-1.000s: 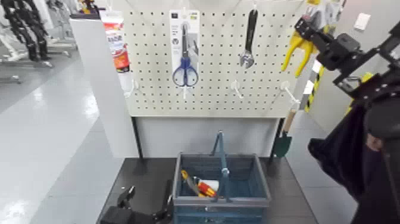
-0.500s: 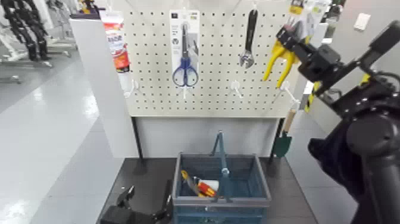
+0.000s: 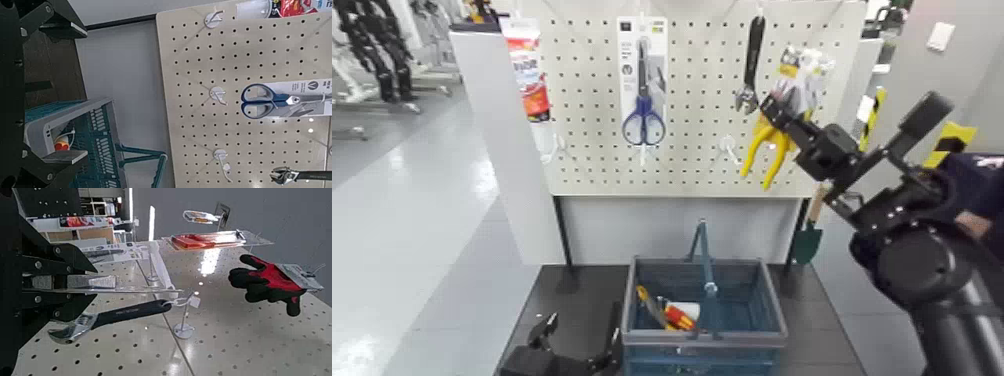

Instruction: Put the yellow pliers into the crate.

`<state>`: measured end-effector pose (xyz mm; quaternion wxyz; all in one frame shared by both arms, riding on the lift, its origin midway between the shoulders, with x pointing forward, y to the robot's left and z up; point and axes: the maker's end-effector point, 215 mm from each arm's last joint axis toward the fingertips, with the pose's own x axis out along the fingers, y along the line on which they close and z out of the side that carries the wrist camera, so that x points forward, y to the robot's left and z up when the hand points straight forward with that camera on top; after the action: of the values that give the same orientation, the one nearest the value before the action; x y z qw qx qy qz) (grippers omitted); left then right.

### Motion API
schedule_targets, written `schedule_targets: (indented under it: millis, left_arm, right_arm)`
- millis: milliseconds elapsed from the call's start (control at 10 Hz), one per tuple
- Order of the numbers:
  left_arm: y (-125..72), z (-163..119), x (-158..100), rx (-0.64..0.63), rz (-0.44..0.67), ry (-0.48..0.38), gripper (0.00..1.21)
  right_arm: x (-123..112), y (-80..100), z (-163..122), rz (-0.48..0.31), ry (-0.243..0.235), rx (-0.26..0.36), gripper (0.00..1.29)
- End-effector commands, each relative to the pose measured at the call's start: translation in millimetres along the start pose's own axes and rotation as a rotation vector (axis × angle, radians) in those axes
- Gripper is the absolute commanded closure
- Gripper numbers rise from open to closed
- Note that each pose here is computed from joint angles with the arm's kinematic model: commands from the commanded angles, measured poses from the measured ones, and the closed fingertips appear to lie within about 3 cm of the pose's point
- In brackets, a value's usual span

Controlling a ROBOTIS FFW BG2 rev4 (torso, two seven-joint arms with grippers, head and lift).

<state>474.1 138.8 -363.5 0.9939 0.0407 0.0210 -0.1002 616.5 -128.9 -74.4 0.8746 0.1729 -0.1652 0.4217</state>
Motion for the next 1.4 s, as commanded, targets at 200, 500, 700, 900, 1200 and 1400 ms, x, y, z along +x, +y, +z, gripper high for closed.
schedule_targets:
  millis: [200,500,700,900,1200,1400]
  left_arm:
    - [-1.4,0.4,0.2,0.0,-0.003,-0.001,0.22]
    - [-2.9,-0.8,-0.6,-0.002,-0.007,0.002,0.22]
    - [-3.5,-0.9,-0.8,-0.001,-0.009,0.002,0.22]
    - [-2.9,-0.9,-0.7,0.0,-0.009,0.002,0.22]
    - [-2.7,-1.1,-0.8,0.0,-0.01,0.002,0.22]
    - [-4.7,0.0,0.2,-0.002,-0.014,0.001,0.22]
  right_arm:
    - [-21.0,-2.0,-57.5,-0.035,0.066,0.096,1.11]
    - [-43.2,0.7,-110.2,-0.047,0.156,0.138,1.11]
    - [-58.0,-0.5,-138.7,-0.065,0.215,0.145,1.11]
    - [-70.2,-2.7,-159.5,-0.073,0.262,0.148,1.11]
    - [-92.0,-13.9,-190.2,-0.107,0.331,0.154,1.11]
    - [-104.6,-21.9,-207.1,-0.126,0.365,0.16,1.12]
